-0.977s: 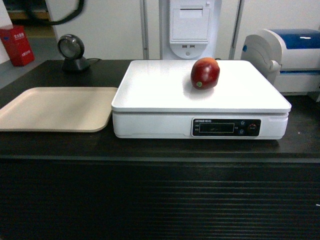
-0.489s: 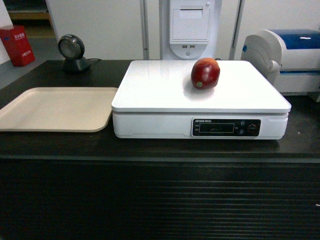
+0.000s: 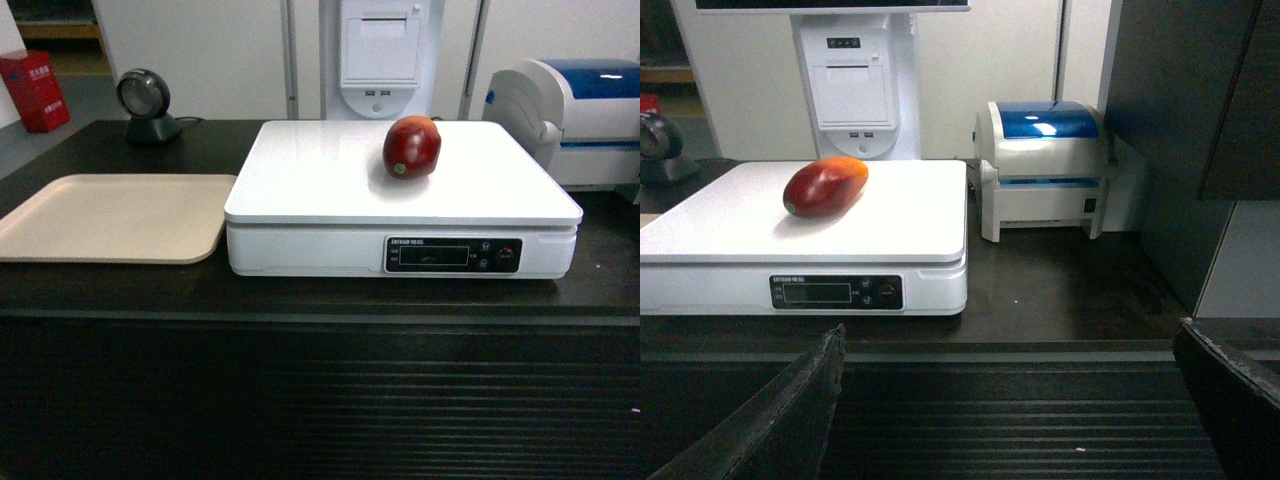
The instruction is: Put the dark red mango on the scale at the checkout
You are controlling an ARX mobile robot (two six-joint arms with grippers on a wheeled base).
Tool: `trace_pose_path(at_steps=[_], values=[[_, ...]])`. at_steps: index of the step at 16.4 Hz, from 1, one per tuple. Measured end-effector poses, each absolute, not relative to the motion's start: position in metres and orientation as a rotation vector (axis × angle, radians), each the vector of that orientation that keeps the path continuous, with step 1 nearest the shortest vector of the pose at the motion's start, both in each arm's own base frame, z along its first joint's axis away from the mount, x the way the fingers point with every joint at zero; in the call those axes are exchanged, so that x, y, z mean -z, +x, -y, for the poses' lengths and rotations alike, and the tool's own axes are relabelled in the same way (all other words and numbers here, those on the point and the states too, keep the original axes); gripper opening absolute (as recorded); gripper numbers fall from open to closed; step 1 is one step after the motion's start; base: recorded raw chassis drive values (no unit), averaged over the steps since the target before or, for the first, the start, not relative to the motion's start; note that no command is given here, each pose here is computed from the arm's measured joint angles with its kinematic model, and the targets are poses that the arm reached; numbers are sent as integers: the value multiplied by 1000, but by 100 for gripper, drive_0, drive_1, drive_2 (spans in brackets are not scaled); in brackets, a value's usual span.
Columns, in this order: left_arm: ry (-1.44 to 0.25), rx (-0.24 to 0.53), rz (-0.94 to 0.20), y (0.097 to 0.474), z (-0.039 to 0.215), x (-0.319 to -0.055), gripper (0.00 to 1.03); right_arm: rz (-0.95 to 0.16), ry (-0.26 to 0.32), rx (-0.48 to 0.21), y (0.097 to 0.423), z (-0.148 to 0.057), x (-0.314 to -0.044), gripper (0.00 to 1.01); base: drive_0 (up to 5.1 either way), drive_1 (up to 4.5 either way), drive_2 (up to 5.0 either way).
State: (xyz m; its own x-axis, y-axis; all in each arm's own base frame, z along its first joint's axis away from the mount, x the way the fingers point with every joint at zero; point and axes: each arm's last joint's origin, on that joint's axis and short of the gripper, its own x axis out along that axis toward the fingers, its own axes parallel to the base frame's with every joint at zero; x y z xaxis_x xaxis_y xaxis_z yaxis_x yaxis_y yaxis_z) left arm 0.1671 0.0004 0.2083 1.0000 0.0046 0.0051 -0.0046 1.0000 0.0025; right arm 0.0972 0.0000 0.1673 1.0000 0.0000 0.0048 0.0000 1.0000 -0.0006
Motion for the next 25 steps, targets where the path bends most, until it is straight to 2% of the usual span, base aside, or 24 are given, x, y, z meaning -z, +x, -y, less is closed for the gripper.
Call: trace_pose_path(at_steps=[10,13,14,24,25], values=[[2,2,-9,130,0,-177,2,5,-1,0,97,0,-167,98,0,0,0],[2,2,25,124,0,-171,2,5,-1,0,97,0,-167,98,0,0,0],[2,2,-8,122,0,-168,2,5,-1,0,97,0,-167,98,0,0,0],[2,2,11,108,0,-169,2,5,-1,0,97,0,-167,98,0,0,0],[3,2,-41,102,0,-163,2,5,-1,0,97,0,-167,98,0,0,0]])
